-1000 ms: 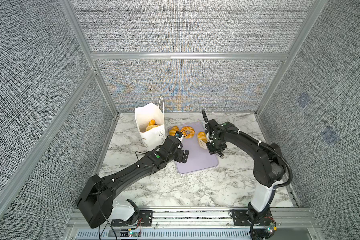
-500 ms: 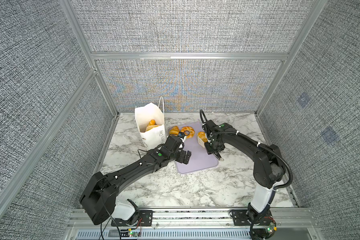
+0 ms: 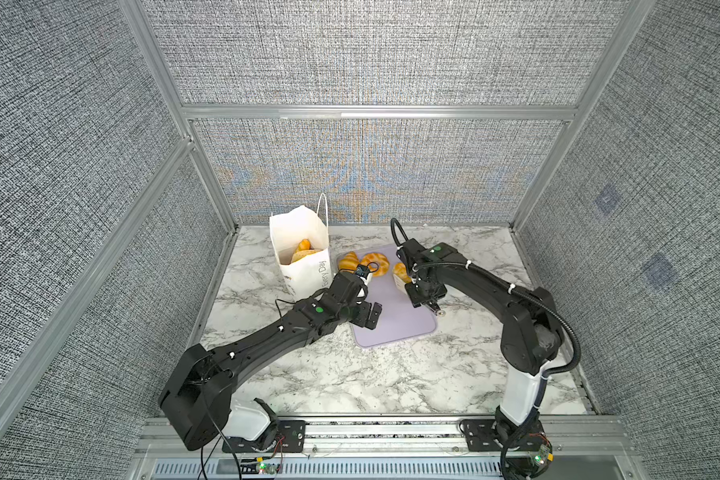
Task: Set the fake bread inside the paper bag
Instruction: 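Lower the tongs around the puffy pastry with the right gripper, then squeeze the tongs on the puffy pastry and lift it with the right gripper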
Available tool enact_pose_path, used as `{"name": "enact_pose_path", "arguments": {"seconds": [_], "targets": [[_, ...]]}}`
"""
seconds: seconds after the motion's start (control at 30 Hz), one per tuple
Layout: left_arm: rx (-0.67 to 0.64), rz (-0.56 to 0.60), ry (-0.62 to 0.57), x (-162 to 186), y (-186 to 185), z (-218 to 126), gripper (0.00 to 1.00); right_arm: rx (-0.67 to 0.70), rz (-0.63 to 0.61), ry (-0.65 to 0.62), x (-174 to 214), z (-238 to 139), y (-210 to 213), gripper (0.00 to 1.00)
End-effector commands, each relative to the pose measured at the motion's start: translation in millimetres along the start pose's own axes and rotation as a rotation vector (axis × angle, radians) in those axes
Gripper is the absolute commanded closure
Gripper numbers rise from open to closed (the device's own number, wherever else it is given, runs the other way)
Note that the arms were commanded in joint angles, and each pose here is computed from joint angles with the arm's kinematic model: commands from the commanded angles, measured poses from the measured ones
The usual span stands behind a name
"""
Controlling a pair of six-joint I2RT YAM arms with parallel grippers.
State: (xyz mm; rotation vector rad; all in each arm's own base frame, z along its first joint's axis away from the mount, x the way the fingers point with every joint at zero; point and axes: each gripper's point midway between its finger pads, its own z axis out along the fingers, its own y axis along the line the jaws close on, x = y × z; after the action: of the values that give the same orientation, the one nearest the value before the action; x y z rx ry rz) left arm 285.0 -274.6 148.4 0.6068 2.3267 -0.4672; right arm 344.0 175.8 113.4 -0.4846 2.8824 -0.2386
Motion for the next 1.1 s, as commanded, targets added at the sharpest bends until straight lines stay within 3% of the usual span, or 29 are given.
{"name": "enact_pose_path", "arguments": {"seconds": [0.0, 0.83, 1.07], "targets": [[-0.004, 0.006, 0.009, 3.9, 1.4, -1.0, 0.01, 0.050, 0.000, -0.008, 4.9, -7.1, -12.4, 0.47], [-0.015, 0.013, 0.011, 7.7, 4.2, -3.4, 0.01, 0.060, -0.041, 0.066, -8.3, 24.5, -5.6, 0.45], [0.009, 0.023, 0.005, 7.9, 0.4, -4.6, 0.01, 0.038, -0.064, 0.089, -13.9, 29.8, -1.7, 0.49]]}}
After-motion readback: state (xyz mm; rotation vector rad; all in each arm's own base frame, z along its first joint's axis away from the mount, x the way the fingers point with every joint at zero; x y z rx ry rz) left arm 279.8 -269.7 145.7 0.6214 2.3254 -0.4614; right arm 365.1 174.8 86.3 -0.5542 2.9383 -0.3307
